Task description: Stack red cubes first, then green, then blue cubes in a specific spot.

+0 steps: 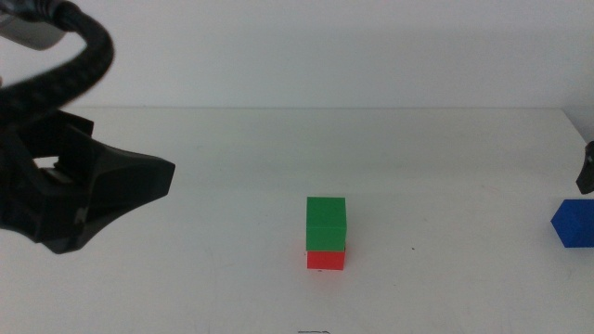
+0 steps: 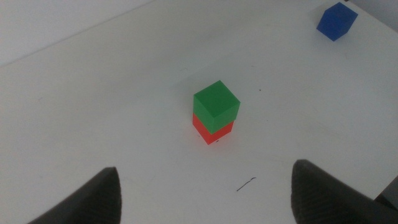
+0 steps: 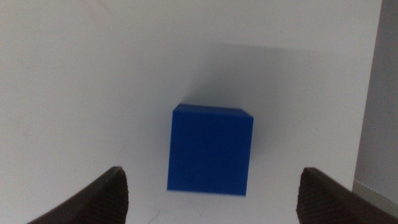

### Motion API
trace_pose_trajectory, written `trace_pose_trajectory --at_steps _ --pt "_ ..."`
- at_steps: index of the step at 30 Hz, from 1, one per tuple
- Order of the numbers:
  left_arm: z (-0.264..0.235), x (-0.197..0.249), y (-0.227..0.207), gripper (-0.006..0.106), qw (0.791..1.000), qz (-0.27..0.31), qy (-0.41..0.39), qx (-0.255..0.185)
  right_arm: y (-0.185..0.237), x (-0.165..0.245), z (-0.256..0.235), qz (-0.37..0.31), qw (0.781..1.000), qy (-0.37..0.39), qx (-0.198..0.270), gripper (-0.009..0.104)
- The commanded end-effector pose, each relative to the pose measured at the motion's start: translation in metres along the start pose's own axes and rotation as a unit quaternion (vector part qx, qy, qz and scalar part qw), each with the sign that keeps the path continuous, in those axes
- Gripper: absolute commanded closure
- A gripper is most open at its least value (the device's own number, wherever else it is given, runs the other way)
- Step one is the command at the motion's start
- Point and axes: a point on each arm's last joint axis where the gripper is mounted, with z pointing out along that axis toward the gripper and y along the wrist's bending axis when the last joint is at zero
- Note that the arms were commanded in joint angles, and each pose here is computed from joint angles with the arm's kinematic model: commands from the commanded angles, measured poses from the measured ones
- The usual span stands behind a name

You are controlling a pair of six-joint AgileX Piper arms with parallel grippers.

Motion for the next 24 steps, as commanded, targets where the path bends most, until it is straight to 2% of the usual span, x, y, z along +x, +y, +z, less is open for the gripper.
trace_pose_trajectory --at_steps 1,7,18,24 --pt "-0.009 -0.011 -0.001 0.007 0.999 -0.004 -0.051 0.003 -0.005 -0.01 -0.019 -0.006 0.999 -0.046 0.018 0.003" --pt "-0.009 -0.011 -0.001 0.007 0.999 -0.004 -0.051 0.003 -0.007 -0.012 0.0 -0.003 0.999 -0.031 0.013 0.003" --pt "-0.009 -0.011 -0.001 0.007 0.999 -0.004 -0.051 0.003 -0.01 -0.016 0.006 0.013 0.999 -0.045 0.018 0.003" --pt "-0.009 -0.011 -0.001 0.007 0.999 -0.004 -0.051 0.003 -0.009 -0.015 0.017 0.025 0.999 -0.029 0.013 0.003"
